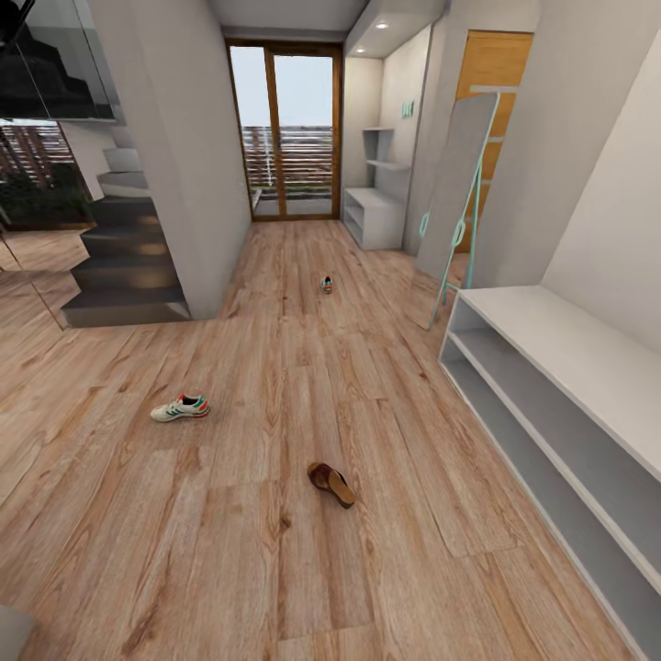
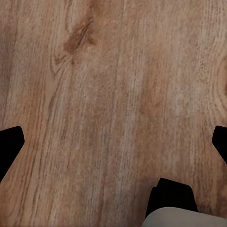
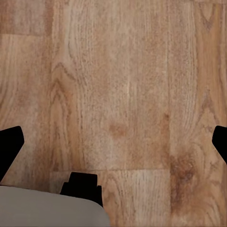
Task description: Pick up the two gym shoes and the two sandals from the corridor floor and place them onto the hallstand (shoe rack) in the corridor, making sure they are on the rack and not on the floor. Arrange them so the two gym shoes are next to each other and the two sandals are next to each other.
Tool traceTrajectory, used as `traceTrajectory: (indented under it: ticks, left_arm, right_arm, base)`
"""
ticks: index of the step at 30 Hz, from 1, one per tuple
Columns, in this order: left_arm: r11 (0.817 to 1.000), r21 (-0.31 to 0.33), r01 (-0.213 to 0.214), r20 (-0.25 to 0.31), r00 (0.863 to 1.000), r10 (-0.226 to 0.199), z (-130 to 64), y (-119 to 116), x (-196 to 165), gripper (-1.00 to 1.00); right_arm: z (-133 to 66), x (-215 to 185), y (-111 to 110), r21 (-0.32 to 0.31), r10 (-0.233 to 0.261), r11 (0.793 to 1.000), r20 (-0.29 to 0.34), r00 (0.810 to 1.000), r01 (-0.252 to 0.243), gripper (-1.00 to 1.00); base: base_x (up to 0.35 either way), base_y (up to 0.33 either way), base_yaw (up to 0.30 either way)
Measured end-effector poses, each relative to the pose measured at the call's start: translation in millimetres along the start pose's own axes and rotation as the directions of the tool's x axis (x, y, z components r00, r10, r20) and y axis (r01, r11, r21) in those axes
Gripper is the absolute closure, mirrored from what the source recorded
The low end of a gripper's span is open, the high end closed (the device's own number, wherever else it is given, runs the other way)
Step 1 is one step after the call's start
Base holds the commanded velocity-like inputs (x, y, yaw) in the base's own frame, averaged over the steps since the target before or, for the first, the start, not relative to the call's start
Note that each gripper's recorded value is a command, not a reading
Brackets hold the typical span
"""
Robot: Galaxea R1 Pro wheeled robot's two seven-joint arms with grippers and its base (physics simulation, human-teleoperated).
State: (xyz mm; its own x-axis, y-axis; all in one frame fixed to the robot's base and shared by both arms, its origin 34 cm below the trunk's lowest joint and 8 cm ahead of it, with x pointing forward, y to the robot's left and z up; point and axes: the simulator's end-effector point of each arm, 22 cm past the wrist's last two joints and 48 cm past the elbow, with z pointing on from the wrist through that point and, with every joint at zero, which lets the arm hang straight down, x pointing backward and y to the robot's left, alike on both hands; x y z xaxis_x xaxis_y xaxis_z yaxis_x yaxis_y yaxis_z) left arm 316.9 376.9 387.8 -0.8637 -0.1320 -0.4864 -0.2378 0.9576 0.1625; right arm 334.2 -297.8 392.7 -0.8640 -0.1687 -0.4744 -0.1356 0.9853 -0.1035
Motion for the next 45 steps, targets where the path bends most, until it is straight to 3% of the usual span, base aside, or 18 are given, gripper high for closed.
traceTrajectory:
  ticks: [16, 30, 45]
  left_arm:
    - [1.000, 0.000, 0.000, 0.000, 1.000, 0.000, -0.1, -0.1, 0.0, -1.00]
    - [1.000, 0.000, 0.001, -0.001, 1.000, -0.001, -0.2, 0.1, 0.4, -1.00]
    - [1.000, -0.004, 0.001, -0.013, 1.000, -0.001, -0.3, 1.2, 5.7, -1.00]
  right_arm:
    - [0.0, -1.1, -1.7, 0.005, 0.002, 1.000, 0.003, 1.000, -0.002, -1.00]
    - [0.1, -2.1, -1.9, 0.006, 0.005, 1.000, 0.005, 1.000, -0.005, -1.00]
    - [0.2, 3.2, -0.5, 0.003, 0.006, 1.000, -0.008, 1.000, -0.005, -1.00]
  base:
    - [0.042, -0.007, 0.000]
    - [0.257, -0.109, 0.016]
    - [0.306, -0.083, 0.153]
